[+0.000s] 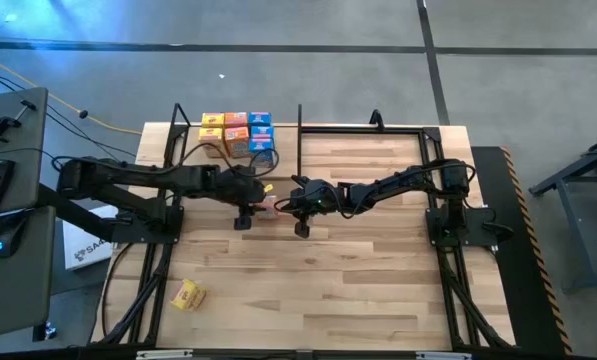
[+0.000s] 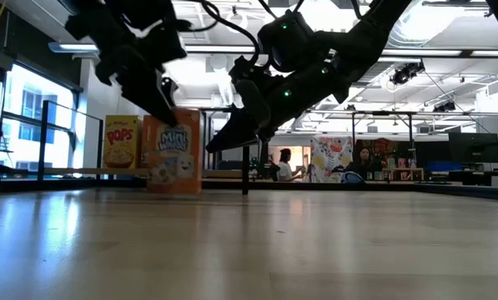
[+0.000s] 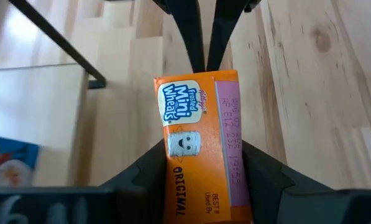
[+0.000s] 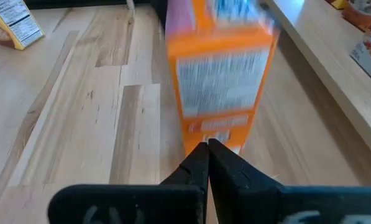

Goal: Stack cereal on shelf
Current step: Put the orange cereal box on the shelf aligned with the other orange cereal boxes

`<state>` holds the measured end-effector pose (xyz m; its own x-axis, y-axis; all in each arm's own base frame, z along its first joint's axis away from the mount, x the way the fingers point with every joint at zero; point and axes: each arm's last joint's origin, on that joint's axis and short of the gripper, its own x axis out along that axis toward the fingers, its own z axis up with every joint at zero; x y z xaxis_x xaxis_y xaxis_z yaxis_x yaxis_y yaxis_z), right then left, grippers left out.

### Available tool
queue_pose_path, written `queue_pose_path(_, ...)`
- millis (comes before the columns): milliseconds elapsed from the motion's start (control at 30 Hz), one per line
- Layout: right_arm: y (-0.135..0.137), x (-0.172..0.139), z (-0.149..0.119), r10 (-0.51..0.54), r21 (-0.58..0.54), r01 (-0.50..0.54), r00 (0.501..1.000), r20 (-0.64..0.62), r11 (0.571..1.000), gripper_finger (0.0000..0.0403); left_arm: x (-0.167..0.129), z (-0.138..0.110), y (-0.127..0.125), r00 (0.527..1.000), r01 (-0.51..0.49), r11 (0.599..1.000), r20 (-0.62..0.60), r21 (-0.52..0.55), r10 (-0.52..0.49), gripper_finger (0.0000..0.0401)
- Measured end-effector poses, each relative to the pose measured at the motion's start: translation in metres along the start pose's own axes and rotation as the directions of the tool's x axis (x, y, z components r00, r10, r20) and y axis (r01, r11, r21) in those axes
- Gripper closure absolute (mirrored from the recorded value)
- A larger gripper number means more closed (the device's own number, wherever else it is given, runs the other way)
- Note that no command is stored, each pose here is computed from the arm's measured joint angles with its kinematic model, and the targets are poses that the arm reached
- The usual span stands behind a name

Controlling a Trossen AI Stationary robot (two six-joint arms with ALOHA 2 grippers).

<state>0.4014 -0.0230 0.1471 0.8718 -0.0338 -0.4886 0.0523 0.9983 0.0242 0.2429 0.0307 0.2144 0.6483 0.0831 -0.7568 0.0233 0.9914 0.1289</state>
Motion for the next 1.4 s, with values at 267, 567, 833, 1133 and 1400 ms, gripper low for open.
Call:
queue_pose_path(267,0.000,0.000,0.000,0.017,-0.018,-0.017,1.000,-0.001,1.000,0.0401,-0.047,-0.018,0.013,0.994,-0.088,0.996,-0.059,0.032,0.089,0.0260)
queue_pose_path(567,0.001,0.000,0.000,0.026,-0.027,-0.026,1.000,-0.001,0.999,0.0401,-0.084,-0.036,0.040,0.952,-0.297,0.955,-0.073,0.007,0.297,0.0259)
queue_pose_path(833,0.001,0.000,0.000,0.049,-0.038,-0.049,0.999,-0.002,0.998,0.0401,-0.079,-0.042,0.071,0.934,-0.350,0.936,-0.086,-0.032,0.346,0.0259)
queue_pose_path(1133,0.002,0.000,0.000,0.062,-0.045,-0.062,0.998,-0.002,0.997,0.0401,-0.065,-0.043,0.082,0.928,-0.358,0.933,-0.123,-0.032,0.351,0.0247)
queue_pose_path(1400,0.002,0.000,0.000,0.066,-0.045,-0.066,0.998,-0.002,0.997,0.0401,-0.066,-0.042,0.084,0.905,-0.411,0.912,-0.129,-0.012,0.406,0.0197)
